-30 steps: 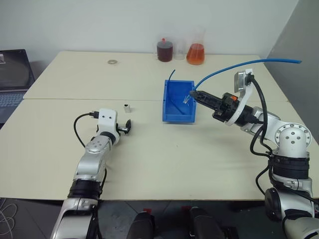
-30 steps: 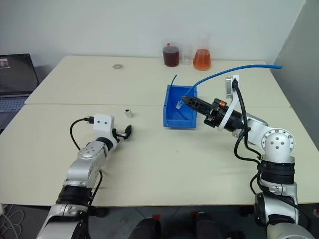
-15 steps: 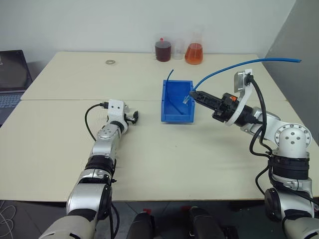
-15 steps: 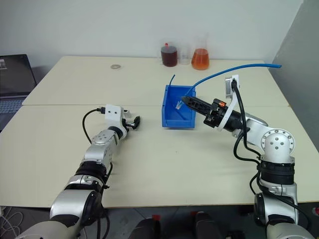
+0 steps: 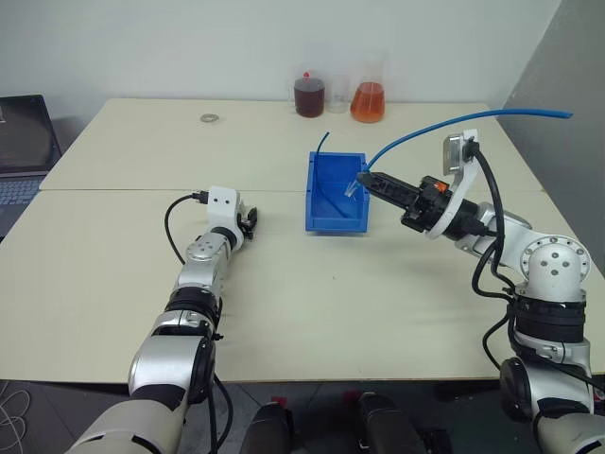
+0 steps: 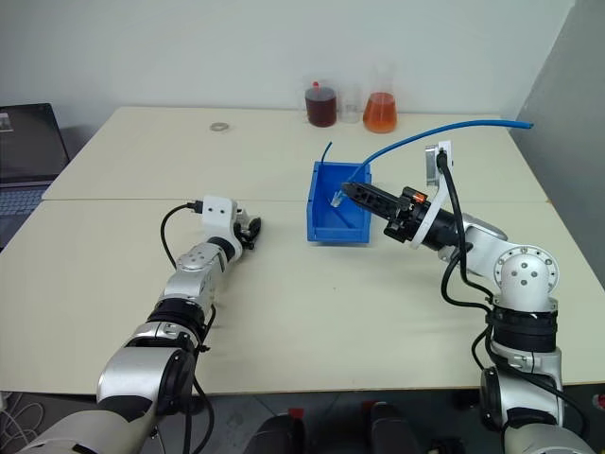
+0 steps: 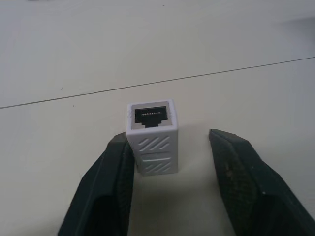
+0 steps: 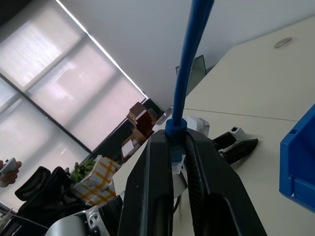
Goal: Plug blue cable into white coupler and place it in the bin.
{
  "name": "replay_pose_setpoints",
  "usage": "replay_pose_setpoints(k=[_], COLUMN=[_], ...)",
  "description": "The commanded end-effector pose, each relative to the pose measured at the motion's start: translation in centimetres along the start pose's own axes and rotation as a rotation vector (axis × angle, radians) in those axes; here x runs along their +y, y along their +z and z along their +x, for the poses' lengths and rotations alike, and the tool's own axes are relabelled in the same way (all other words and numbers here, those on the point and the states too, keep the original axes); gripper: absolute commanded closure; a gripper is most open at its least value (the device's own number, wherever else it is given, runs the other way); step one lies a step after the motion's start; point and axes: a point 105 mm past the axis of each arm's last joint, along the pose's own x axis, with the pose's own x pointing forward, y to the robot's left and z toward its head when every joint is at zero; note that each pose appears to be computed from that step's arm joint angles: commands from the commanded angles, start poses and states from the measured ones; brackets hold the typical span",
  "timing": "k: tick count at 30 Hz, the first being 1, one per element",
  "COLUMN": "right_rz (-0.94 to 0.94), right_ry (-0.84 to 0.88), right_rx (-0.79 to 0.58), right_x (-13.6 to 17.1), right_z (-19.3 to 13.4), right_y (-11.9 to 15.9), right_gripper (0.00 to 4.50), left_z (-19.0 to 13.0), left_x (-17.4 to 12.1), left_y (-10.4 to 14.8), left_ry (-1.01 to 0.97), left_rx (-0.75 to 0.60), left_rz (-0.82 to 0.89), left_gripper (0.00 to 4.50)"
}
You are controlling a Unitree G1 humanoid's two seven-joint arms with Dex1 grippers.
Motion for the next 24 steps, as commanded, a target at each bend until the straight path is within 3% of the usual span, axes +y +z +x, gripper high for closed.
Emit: replay_pose_setpoints(k=[1,4,11,15,21,24], right_rz=[-0.035,-0.033,-0.036,-0.050,-0.157,-0.204], right_ry=[0.025,0.024,0.019,0.023,0.045,0.090], right_rx=[-0.038,-0.038,-0.041,-0.024,0.159,0.229], right_x=[0.9,0.9,0.7,0.9,0.9,1.0], right_z=[-0.3,-0.3,-0.3,-0.4,-0.3,-0.1], right_y=[0.8,0.7,0.6,0.5,-2.3,-3.5], right_gripper=[4.39,4.39,4.39,4.39,4.39,4.39], left_z=[0.1,-0.1,-0.5,-2.7,-11.1,-12.4], left_x=[0.6,0.9,1.8,0.1,-3.4,-5.2], left_y=[0.7,0.4,0.8,3.1,3.1,3.1], left_ry=[0.029,0.037,0.002,-0.281,-0.865,-0.978], left_rx=[-0.018,-0.014,-0.005,-0.053,0.030,0.033], left_rz=[-0.008,-0.012,0.020,0.123,0.223,0.263], left_gripper=[3.07,3.69,3.70,3.70,3.70,3.70])
